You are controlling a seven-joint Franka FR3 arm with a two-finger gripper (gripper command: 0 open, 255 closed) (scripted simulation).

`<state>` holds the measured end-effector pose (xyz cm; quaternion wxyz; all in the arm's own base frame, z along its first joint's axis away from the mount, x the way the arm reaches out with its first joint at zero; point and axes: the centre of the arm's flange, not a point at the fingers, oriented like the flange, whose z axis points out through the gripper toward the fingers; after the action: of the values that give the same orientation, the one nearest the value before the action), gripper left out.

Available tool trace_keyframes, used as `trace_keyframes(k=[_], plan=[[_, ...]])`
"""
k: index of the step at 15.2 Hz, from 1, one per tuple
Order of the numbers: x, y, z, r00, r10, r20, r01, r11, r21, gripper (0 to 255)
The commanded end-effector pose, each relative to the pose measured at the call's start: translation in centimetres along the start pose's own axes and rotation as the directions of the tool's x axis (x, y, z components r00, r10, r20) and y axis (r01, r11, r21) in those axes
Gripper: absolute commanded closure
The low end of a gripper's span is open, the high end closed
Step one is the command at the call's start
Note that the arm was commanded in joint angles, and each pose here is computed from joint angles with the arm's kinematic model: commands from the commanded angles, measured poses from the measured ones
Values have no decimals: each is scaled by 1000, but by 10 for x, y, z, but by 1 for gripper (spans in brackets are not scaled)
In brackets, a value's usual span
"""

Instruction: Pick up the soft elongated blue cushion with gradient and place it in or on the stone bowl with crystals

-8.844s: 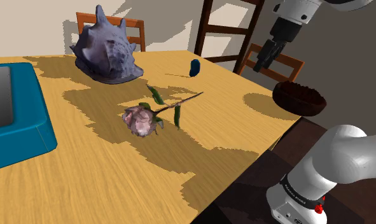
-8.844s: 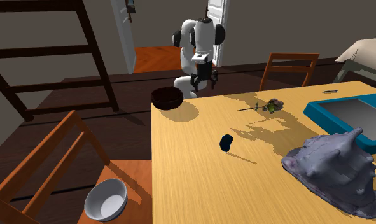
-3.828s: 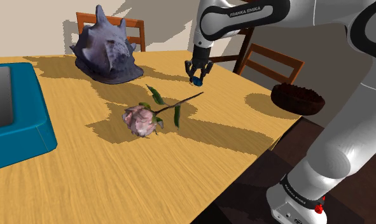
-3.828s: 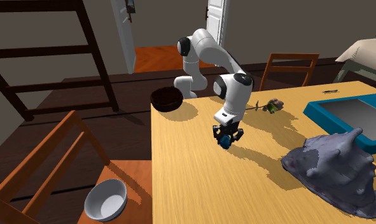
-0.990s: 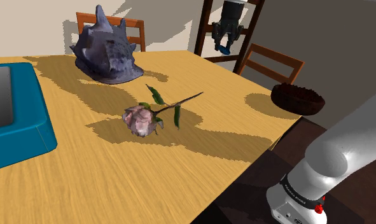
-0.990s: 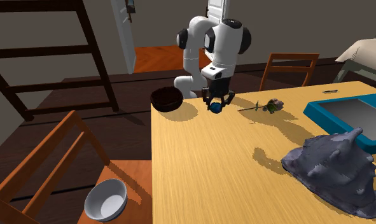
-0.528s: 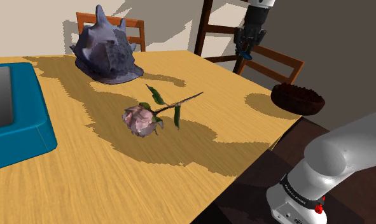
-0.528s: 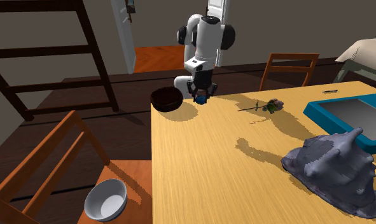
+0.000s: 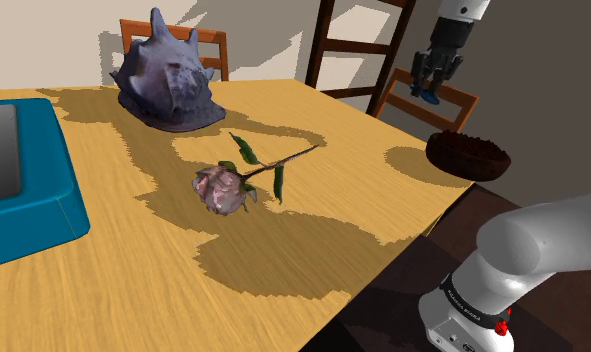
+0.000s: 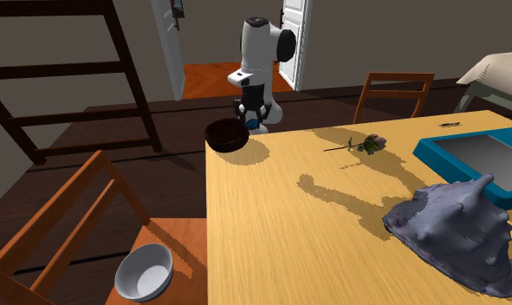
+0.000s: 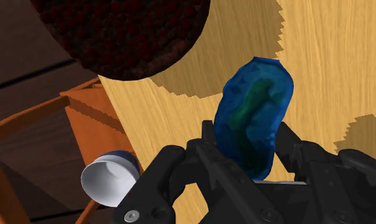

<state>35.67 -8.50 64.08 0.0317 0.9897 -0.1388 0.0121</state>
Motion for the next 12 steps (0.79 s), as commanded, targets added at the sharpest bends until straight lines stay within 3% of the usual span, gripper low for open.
trace_keyframes(k=[1, 12], plan=[[-15, 19, 1, 1000, -1, 1, 1, 1000, 0, 255], [-105, 135, 2, 1000, -1, 1, 1, 1000, 0, 255]])
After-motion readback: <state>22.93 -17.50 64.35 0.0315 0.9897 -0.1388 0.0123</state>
